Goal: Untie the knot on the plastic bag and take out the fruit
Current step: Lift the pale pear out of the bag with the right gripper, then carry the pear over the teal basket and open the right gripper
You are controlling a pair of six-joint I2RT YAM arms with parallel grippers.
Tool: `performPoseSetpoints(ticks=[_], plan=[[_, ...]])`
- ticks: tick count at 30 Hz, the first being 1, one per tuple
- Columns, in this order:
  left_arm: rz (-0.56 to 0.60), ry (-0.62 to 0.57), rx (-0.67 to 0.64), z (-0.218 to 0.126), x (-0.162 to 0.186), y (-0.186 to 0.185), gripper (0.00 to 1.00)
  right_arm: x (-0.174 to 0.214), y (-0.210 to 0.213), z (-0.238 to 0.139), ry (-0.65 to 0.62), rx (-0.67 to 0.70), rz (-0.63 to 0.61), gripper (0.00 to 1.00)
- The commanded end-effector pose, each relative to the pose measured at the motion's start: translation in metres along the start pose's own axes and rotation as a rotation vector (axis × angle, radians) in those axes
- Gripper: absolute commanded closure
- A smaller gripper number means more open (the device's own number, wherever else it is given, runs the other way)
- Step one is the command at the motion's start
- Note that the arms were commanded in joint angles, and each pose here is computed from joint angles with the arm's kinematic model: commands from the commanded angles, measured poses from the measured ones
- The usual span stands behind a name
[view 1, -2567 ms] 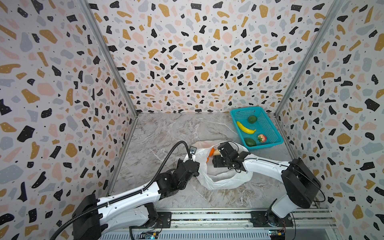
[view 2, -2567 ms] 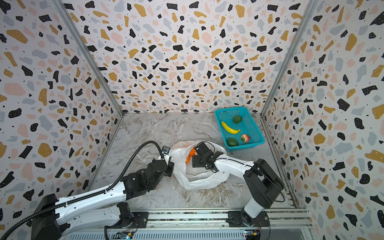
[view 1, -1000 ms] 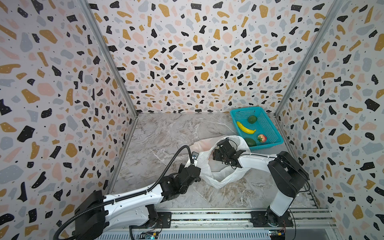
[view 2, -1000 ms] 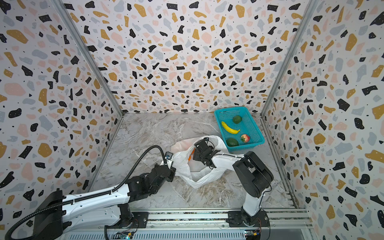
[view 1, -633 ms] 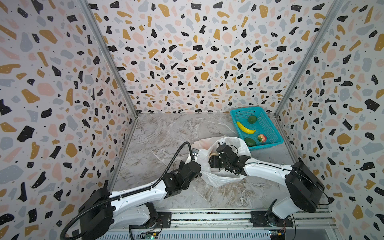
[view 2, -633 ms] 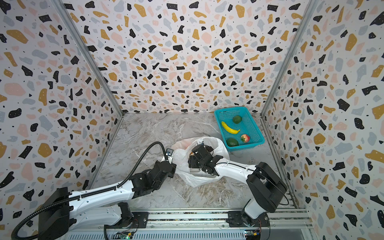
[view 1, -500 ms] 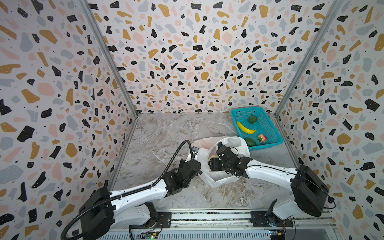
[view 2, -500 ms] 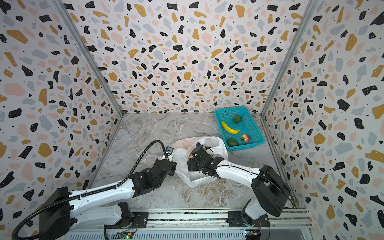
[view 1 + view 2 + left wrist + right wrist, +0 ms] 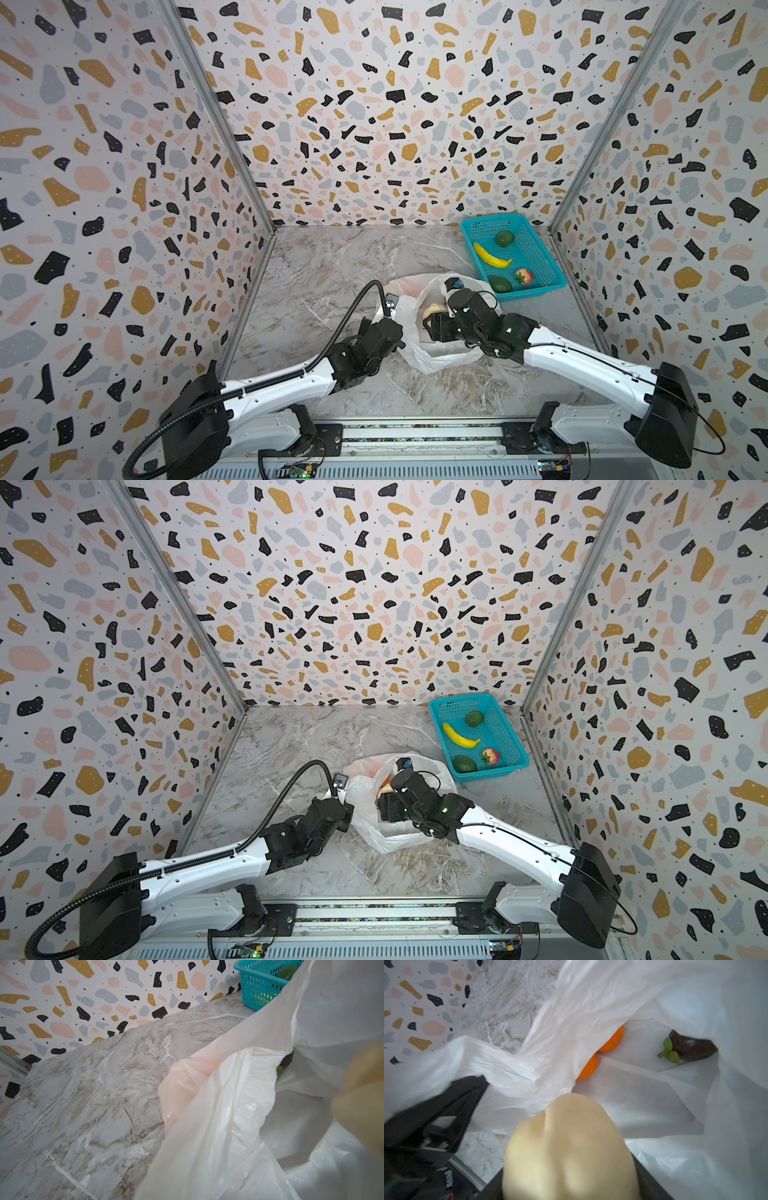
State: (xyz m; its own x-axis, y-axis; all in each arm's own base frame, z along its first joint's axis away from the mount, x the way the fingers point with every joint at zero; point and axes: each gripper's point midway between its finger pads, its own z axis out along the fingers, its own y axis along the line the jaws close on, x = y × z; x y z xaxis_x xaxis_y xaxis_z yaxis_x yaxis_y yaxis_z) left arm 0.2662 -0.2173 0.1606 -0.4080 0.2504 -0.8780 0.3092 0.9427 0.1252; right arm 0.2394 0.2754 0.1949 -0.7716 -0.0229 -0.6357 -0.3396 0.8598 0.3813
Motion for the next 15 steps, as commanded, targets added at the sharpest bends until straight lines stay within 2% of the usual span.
performPoseSetpoints(ticks=[1, 6, 15], plan=[[-0.011, -0.029, -0.01, 0.001, -0.011, 0.001, 1.0, -0.044, -0.001, -0.036, -0.094, 0.009, 0.005, 0.45], [-0.003, -0.027, -0.006, 0.0, -0.011, 0.001, 1.0, -0.093, -0.027, -0.058, -0.188, 0.0, 0.068, 0.45], [0.005, -0.022, -0.002, 0.0, -0.008, 0.001, 1.0, -0.161, -0.104, -0.075, -0.33, 0.063, 0.139, 0.45]])
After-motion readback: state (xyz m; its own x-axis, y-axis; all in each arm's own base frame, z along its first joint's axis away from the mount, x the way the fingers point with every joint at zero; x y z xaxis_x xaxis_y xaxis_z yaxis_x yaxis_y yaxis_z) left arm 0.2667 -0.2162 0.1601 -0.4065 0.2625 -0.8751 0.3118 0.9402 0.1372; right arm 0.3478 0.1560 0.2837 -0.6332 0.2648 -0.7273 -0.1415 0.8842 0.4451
